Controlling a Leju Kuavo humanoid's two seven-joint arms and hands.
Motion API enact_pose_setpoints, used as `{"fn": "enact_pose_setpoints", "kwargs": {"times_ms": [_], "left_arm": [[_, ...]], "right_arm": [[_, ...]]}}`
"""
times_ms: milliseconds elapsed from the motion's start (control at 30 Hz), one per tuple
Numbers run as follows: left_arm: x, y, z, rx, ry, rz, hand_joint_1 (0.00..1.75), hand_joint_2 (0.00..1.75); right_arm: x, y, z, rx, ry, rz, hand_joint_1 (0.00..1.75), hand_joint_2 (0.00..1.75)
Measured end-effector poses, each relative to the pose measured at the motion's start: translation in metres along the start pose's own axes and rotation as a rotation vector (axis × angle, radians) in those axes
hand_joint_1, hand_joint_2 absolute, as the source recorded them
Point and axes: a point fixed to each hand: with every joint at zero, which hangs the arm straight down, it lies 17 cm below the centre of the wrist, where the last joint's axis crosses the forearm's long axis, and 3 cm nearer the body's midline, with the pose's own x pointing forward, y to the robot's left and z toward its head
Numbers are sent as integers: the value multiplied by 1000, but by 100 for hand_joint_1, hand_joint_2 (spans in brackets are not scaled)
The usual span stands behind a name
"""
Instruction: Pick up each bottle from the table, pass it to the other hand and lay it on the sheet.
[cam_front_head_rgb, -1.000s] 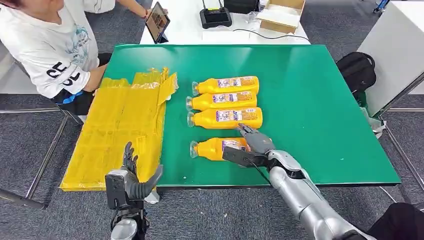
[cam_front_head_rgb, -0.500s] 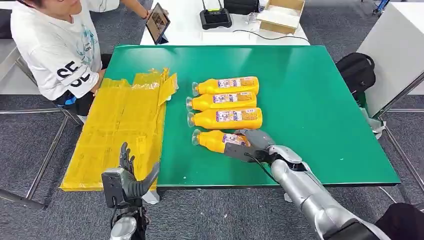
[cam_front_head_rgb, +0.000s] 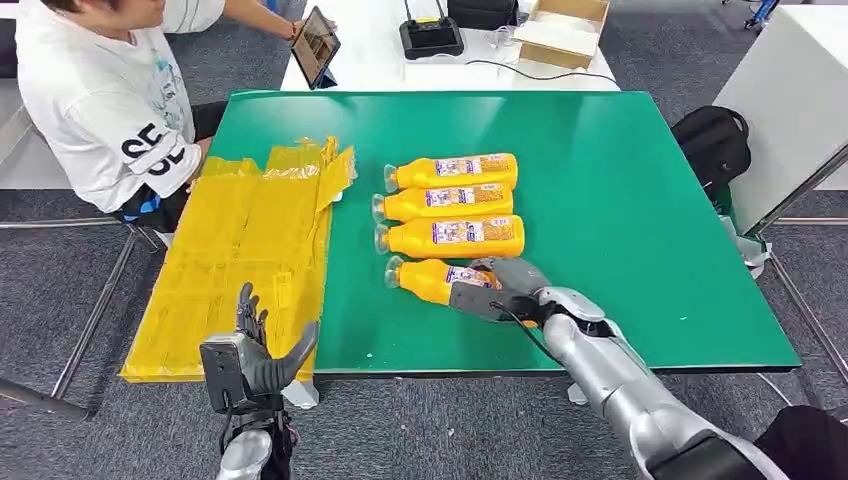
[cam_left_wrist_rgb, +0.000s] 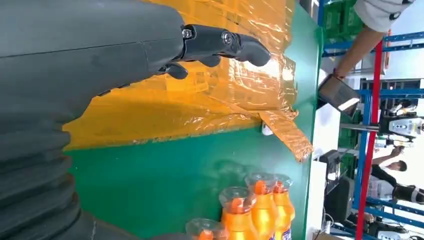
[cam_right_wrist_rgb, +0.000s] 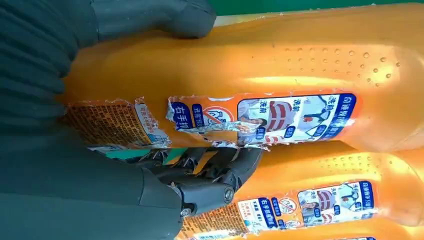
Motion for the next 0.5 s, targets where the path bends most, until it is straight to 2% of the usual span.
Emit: {"fn": "enact_pose_setpoints", "kwargs": {"times_ms": [133, 233, 300, 333, 400, 500], "left_arm": [[1, -1, 0, -2, -7, 0, 0, 175], [1, -1, 1, -2, -10, 0, 0, 175], [1, -3, 3, -11, -12, 5, 0, 175], [2, -6, 5, -21, -13, 11, 0, 175], [4, -14, 7, -50, -14, 38, 0, 175], [11, -33, 9, -105, -16, 107, 0, 175]], "right_arm": [[15, -3, 1, -31, -83, -79, 175, 175], [26, -5, 6, -103, -158, -150, 175, 175], [54, -10, 16, -197, -262, -208, 175, 175], [84, -23, 32, -319, -376, -260, 175, 175], [120, -54, 59, -510, -515, -326, 175, 175], [148, -104, 107, -770, -650, -395, 175, 175]]}}
